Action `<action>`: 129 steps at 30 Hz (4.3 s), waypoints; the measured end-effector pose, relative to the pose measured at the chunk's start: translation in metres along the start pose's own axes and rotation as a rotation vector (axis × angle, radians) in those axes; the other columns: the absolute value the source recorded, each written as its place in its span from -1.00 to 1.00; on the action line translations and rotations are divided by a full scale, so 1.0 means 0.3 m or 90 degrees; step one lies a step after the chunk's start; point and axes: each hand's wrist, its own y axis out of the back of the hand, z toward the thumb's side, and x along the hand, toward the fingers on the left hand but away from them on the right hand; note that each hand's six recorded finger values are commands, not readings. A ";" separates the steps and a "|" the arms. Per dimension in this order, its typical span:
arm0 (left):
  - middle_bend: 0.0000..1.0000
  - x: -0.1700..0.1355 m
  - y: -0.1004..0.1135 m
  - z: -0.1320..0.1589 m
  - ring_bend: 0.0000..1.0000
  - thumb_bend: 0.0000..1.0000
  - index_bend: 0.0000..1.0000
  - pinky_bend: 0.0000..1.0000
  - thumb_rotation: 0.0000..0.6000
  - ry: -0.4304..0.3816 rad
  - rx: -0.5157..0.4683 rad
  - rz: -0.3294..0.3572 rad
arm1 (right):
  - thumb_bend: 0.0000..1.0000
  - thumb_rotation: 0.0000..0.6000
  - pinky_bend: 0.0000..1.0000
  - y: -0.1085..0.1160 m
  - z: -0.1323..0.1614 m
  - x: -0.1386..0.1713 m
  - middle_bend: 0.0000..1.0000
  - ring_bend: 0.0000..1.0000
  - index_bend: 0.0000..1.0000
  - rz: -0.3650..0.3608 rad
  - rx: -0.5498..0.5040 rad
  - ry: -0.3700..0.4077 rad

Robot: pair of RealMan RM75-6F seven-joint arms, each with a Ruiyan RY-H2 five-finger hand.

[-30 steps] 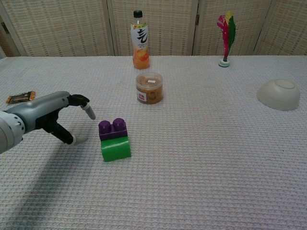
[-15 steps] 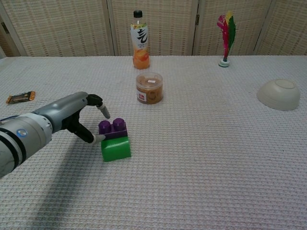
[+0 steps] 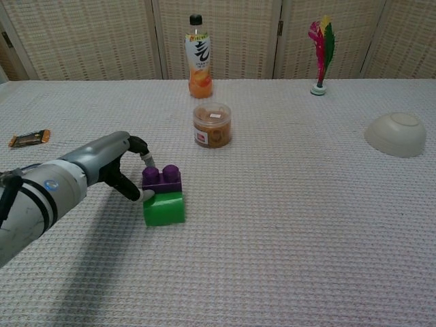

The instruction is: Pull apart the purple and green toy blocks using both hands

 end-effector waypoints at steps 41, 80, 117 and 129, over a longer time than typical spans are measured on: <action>-0.41 -0.116 0.280 0.041 -0.88 0.18 0.57 -1.00 1.00 -0.124 -0.300 0.015 | -0.34 1.00 -1.00 -0.337 0.417 -0.281 -1.00 -1.00 -1.00 0.354 -0.530 0.239; -0.41 -0.132 0.285 0.162 -0.91 0.18 0.58 -1.00 1.00 -0.150 -0.313 0.011 | -0.34 1.00 -1.00 -0.573 0.958 -0.371 -1.00 -1.00 -0.64 0.493 -0.899 0.342; -0.41 -0.134 0.230 0.240 -0.91 0.18 0.58 -1.00 1.00 -0.168 -0.291 0.005 | -0.34 1.00 -1.00 -0.635 1.079 -0.336 -1.00 -1.00 -0.61 0.489 -0.931 0.349; -0.41 -0.126 0.250 0.242 -0.91 0.18 0.58 -1.00 1.00 -0.166 -0.300 0.016 | -0.34 1.00 -1.00 -0.638 1.072 -0.339 -1.00 -1.00 -0.61 0.485 -0.924 0.345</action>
